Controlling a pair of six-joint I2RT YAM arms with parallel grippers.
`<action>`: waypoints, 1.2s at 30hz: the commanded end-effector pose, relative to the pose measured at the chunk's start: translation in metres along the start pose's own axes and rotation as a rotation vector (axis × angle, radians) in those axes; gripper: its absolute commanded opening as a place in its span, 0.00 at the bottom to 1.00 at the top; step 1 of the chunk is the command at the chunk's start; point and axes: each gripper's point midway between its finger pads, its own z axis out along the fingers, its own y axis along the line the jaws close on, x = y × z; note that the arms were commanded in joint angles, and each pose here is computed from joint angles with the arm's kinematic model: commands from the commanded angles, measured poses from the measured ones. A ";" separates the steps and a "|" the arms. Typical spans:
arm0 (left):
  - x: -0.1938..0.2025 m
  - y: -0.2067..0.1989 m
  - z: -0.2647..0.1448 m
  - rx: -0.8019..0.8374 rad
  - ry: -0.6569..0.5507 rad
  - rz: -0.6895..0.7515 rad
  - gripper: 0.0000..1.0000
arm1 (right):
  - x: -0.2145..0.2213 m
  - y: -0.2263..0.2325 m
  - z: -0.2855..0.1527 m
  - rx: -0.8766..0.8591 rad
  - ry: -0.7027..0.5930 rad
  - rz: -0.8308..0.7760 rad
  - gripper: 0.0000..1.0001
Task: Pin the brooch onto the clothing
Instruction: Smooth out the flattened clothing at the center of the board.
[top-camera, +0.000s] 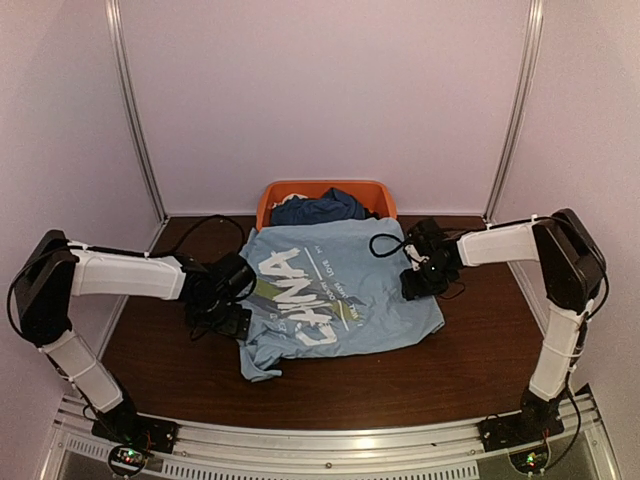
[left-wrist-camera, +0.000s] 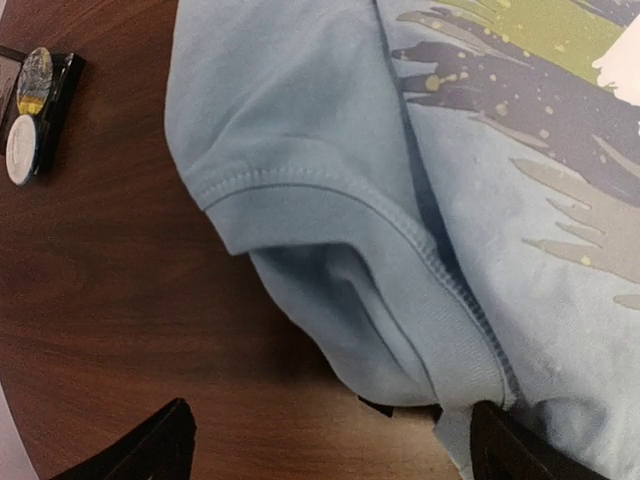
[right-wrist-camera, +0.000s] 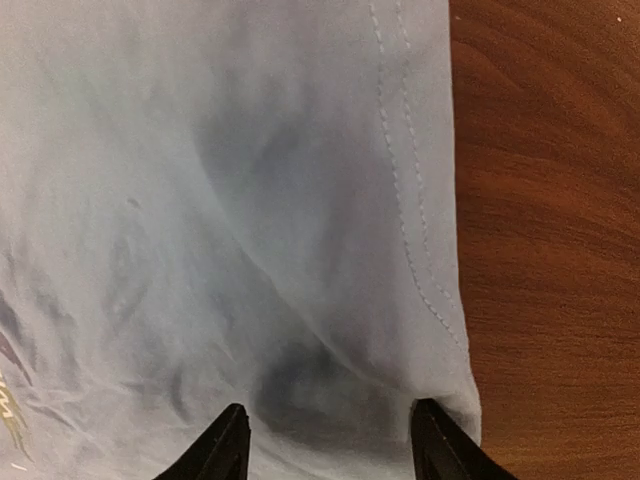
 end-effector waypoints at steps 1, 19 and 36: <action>-0.024 -0.018 0.002 0.047 -0.042 -0.010 0.97 | 0.008 -0.024 0.000 0.032 0.002 0.108 0.19; -0.005 0.011 0.025 -0.152 0.077 0.056 0.98 | 0.041 -0.106 -0.007 0.205 0.013 0.369 0.23; -0.092 0.033 -0.031 -0.115 -0.135 -0.010 0.98 | 0.006 -0.065 -0.076 0.097 -0.144 0.231 0.33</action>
